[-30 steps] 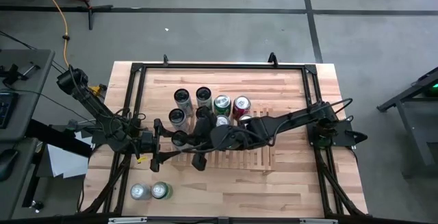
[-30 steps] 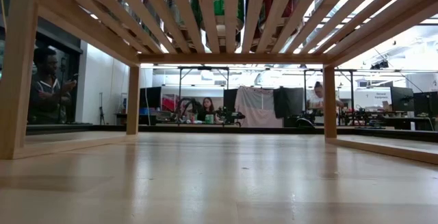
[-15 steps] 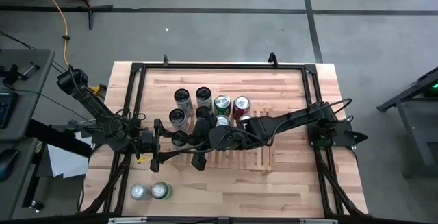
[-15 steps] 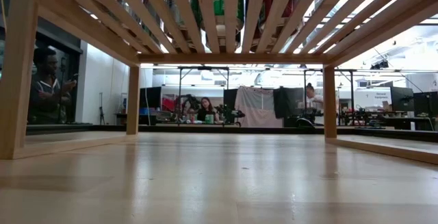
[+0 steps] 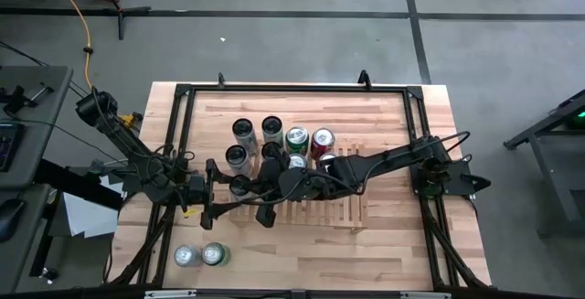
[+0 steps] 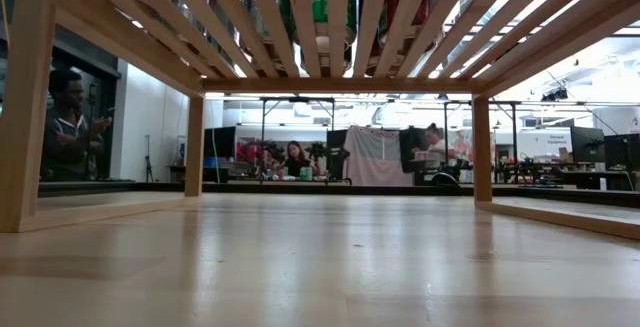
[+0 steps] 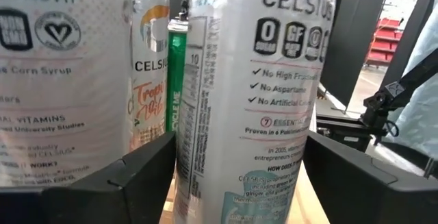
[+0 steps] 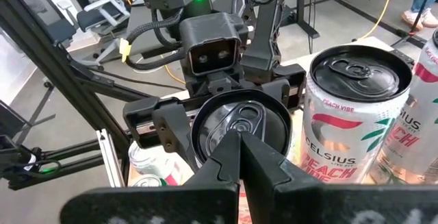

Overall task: Place canned beverage on shelf
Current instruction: Put the white pink soda can aligned with other white pink soda can on the shelf, then put the pink white soda can on the shelf

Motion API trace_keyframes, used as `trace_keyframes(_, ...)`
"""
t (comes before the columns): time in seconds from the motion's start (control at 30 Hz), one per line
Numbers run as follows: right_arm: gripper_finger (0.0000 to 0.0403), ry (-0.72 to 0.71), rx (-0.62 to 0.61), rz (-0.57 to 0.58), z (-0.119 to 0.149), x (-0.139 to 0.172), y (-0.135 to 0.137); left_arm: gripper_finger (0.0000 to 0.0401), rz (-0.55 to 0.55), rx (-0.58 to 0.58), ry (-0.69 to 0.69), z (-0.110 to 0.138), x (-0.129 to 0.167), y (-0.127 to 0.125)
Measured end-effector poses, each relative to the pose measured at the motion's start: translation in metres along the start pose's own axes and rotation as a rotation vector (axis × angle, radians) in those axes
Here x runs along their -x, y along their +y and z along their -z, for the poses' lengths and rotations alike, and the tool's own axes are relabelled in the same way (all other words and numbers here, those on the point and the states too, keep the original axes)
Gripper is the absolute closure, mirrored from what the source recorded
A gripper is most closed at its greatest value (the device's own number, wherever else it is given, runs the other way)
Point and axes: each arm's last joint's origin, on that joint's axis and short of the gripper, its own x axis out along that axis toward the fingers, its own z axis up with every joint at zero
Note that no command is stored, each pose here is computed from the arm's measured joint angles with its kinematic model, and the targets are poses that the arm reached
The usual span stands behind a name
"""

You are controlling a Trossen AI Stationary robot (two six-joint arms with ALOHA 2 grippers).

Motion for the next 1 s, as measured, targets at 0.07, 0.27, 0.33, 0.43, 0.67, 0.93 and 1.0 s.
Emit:
trace_keyframes(0.07, 0.0403, 0.001, 0.0, -0.001, 0.0, 0.0, 0.0, 0.0094, 0.0, 0.015, 0.001, 0.0, 0.0, 0.0)
trace_keyframes(0.27, 0.0403, 0.001, 0.0, -0.005, 0.0, 0.0, 0.0, 0.0053, 0.003, 0.041, -0.013, -0.002, 0.0, 0.0)
trace_keyframes(0.33, 0.0403, 0.001, 0.0, -0.007, 0.0, 0.0, 0.0, 0.0042, 0.005, 0.057, -0.027, -0.004, 0.001, 0.0)
trace_keyframes(0.43, 0.0403, 0.001, -0.001, -0.007, 0.0, 0.0, 0.0, 0.0031, 0.032, 0.088, -0.05, -0.009, 0.002, 0.001)
trace_keyframes(0.67, 0.0403, 0.0, -0.001, -0.007, -0.001, 0.0, 0.0, 0.0029, 0.14, 0.138, -0.096, -0.024, 0.011, 0.006)
trace_keyframes(0.93, 0.0403, -0.02, 0.007, -0.01, -0.006, -0.004, -0.008, 0.0029, 0.216, 0.092, -0.185, -0.043, 0.023, 0.015)
trace_keyframes(1.0, 0.0403, -0.026, 0.002, -0.019, -0.008, -0.005, -0.01, 0.0029, 0.214, 0.089, -0.207, -0.047, 0.026, 0.019)
